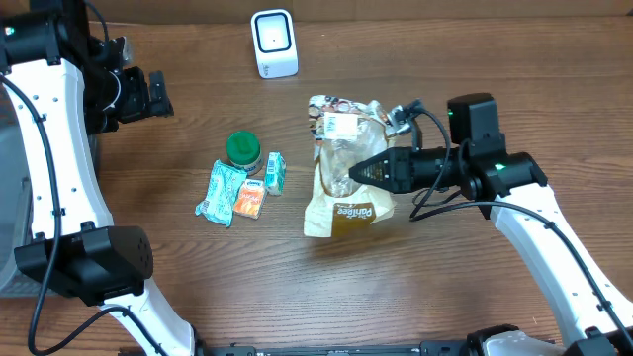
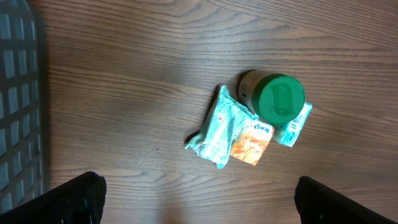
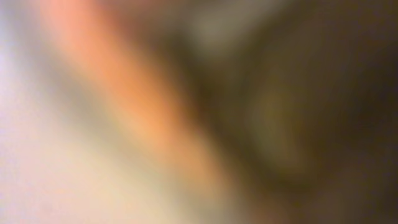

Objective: Scan the item barcode

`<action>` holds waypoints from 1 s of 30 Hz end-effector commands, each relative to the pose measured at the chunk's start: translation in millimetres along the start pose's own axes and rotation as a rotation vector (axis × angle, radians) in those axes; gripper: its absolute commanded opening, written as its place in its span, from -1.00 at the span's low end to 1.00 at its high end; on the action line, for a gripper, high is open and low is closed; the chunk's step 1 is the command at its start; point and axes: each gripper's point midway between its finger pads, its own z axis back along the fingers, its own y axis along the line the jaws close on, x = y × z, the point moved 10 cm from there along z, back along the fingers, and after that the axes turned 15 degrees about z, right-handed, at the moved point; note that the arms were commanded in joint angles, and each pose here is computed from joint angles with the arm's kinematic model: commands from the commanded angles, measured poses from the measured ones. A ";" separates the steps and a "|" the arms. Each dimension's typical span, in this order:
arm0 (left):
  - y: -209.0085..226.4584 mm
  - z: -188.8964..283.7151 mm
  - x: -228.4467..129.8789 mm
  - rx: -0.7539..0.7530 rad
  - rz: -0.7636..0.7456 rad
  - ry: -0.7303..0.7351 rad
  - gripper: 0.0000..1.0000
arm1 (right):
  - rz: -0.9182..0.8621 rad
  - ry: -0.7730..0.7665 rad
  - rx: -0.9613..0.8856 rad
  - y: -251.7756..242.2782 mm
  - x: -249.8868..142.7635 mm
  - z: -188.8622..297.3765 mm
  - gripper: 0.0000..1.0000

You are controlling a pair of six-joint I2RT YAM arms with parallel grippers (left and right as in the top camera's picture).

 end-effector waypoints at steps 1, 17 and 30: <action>-0.2 14.2 -3.7 0.002 -0.025 -0.045 0.99 | 0.092 -0.009 -0.032 21.1 15.6 2.6 -0.92; -1.0 13.9 -3.8 0.001 -0.027 -0.044 0.99 | 0.169 0.047 -0.097 72.8 39.9 30.4 -0.92; -1.2 13.9 -3.9 0.001 -0.028 -0.044 0.99 | 0.152 0.132 -0.232 95.0 36.8 52.1 -0.92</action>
